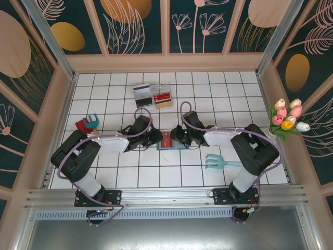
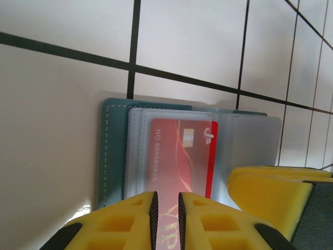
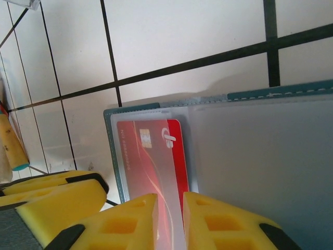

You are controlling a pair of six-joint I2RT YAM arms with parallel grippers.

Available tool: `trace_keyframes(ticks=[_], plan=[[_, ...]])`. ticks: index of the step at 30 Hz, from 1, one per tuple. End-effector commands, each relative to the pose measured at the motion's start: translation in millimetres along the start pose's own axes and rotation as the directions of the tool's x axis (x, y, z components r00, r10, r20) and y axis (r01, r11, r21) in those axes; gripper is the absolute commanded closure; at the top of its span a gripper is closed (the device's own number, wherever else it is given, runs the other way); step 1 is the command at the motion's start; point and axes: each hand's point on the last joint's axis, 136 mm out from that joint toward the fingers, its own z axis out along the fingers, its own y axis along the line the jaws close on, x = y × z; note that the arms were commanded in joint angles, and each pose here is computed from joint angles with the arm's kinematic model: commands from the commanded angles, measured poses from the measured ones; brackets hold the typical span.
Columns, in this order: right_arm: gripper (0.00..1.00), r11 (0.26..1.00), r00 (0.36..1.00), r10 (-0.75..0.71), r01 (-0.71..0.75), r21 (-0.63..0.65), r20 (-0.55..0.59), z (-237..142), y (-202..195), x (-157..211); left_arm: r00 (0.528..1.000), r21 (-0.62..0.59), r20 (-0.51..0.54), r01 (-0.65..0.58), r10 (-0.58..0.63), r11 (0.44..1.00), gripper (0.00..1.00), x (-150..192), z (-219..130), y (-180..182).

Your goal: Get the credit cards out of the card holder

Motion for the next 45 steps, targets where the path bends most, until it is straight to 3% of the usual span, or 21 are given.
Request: trace_keyframes(ticks=[1,22,33,45], plan=[[0.80,1.000,1.000,-0.011,0.011,-0.011,-0.021,4,8,1,1.000,-0.015,-0.011,-0.026,0.026,1.000,0.79,0,5,1],[0.80,0.998,0.998,-0.018,0.022,0.058,-0.062,16,-9,9,0.998,-0.062,-0.045,-0.049,0.046,0.997,0.84,6,10,13],[0.87,0.998,0.997,-0.024,0.029,0.064,-0.068,17,-12,12,0.997,-0.084,-0.060,-0.056,0.051,0.995,0.87,9,11,19],[0.90,0.995,0.998,-0.049,0.052,0.090,-0.037,6,-16,7,0.995,-0.048,0.028,-0.091,0.092,0.995,0.87,-11,-10,-7]])
